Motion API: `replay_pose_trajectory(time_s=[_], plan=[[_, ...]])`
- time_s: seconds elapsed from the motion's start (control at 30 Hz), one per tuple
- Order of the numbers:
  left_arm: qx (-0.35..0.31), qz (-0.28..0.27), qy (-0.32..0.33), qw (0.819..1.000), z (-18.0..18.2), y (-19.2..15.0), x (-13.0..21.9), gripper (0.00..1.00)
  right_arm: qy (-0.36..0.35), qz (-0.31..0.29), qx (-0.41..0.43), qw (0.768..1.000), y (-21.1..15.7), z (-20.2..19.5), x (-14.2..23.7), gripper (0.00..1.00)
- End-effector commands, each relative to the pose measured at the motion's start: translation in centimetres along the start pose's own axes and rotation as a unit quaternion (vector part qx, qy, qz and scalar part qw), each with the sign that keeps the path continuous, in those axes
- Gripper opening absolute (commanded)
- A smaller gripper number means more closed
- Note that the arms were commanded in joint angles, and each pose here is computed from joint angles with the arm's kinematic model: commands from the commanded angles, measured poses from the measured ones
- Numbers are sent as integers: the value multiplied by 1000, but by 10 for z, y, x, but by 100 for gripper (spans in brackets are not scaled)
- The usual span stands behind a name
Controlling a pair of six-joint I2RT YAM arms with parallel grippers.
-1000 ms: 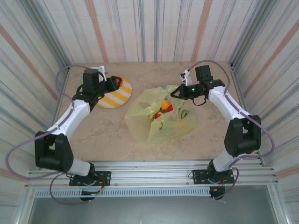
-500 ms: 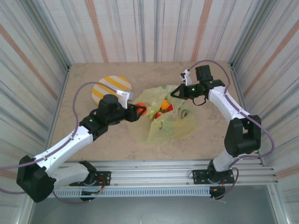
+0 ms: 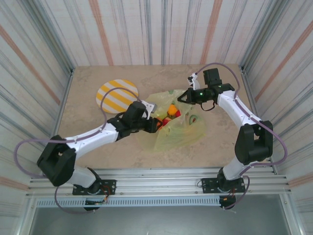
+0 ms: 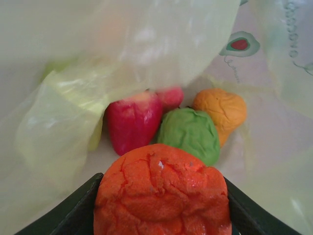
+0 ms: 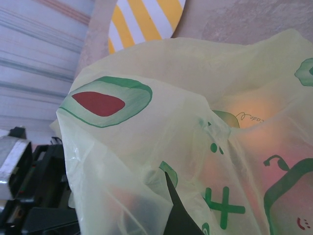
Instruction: Place the fruits into the plastic bag
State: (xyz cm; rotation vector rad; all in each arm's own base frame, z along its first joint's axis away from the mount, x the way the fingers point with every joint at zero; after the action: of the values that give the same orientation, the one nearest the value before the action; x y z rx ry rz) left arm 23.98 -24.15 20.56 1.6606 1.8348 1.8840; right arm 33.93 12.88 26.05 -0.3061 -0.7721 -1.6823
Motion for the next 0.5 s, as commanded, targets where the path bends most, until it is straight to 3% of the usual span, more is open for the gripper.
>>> replay_pose_trajectory(time_s=[0.0,0.47], plan=[[-23,-25,-5,999,-3,22,-14,57,4,1,-3,1000,6,8,-2,0],[-4,-41,46,998,10,49,-73,61,3,2,0,1000,3,10,-4,0]])
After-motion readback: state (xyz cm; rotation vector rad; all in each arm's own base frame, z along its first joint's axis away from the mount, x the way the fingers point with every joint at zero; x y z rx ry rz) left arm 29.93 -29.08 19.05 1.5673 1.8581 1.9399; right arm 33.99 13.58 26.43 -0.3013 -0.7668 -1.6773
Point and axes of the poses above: each hand's point on the last joint's axis, 136 mm out from that joint toward the fingers, its own x axis back along the fingers, its own z axis along the line the jaws close on, y = z × x, the point moved 10 cm from there along x, back along the fingers, and after that the axes turned 10 degrees about -x, right-handed, at the moved point
